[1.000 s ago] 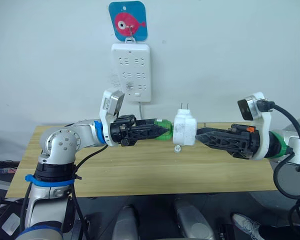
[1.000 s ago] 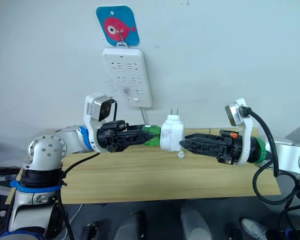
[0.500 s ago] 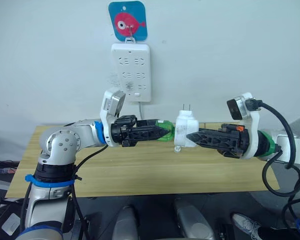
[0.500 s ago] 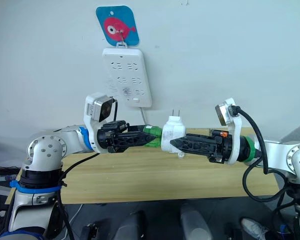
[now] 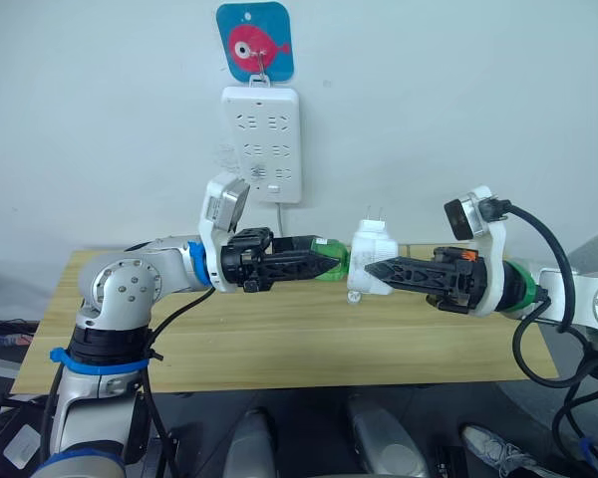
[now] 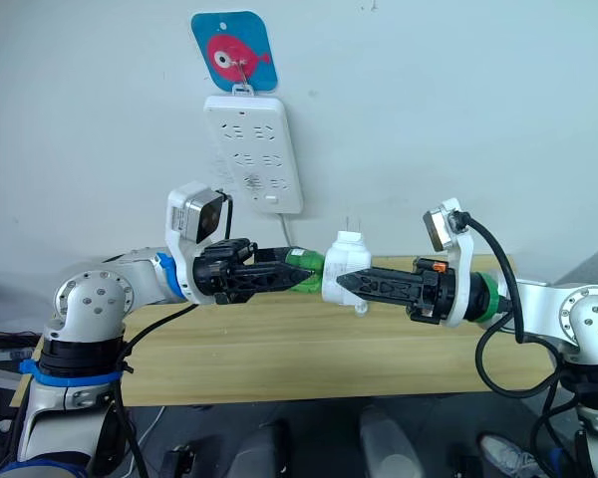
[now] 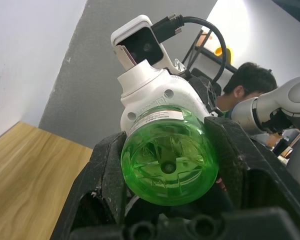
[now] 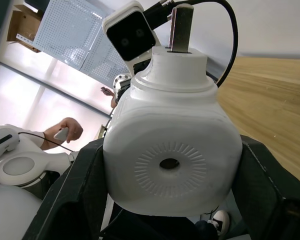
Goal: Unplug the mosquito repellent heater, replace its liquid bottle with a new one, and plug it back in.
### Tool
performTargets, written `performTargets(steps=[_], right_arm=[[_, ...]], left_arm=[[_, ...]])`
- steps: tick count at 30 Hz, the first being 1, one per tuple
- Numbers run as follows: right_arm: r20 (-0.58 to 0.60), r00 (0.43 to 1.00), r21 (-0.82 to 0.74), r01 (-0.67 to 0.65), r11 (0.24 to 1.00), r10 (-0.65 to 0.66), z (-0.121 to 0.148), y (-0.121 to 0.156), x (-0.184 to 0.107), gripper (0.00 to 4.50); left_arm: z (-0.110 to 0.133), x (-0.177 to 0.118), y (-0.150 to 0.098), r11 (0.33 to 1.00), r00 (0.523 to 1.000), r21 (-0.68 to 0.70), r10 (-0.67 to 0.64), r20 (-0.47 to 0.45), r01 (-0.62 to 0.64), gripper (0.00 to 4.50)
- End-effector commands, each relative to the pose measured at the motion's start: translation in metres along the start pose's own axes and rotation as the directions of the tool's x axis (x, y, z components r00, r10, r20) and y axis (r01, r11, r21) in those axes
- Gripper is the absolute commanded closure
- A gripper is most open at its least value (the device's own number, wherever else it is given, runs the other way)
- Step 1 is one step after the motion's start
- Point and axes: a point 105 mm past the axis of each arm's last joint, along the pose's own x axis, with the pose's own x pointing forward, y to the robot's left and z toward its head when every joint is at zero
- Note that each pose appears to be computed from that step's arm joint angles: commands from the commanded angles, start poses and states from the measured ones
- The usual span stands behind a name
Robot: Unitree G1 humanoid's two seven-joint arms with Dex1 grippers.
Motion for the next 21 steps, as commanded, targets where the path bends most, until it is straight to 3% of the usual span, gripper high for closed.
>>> performTargets(steps=[1, 5, 8, 15, 21], right_arm=[[0.031, 0.998, -0.024, -0.057, 0.998, 0.058, 0.006, 0.012, 0.002, 1.50], [0.045, 0.998, -0.018, -0.040, 0.999, 0.041, 0.008, 0.009, 0.000, 1.50], [0.047, 0.999, -0.026, -0.024, 0.999, 0.025, 0.010, 0.008, -0.002, 1.50], [0.039, 0.999, -0.064, -0.010, 0.998, 0.013, 0.012, 0.009, -0.001, 1.50], [0.022, 1.000, -0.076, -0.020, 0.997, 0.022, 0.010, 0.010, 0.000, 1.50]], left_arm=[[-0.002, -0.002, -0.002, 0.997, 0.999, 0.078, 0.015, -0.051, -0.011, 1.48], [-0.008, -0.014, 0.003, 0.971, 0.985, 0.237, 0.082, -0.154, -0.044, 0.35], [-0.008, -0.018, 0.005, 0.930, 0.969, 0.364, 0.135, -0.206, -0.052, 0.31], [0.001, -0.006, -0.001, 0.835, 0.968, 0.549, 0.175, -0.178, -0.050, 0.31], [0.008, 0.000, -0.004, 0.811, 0.974, 0.584, 0.156, -0.162, -0.033, 0.31]])
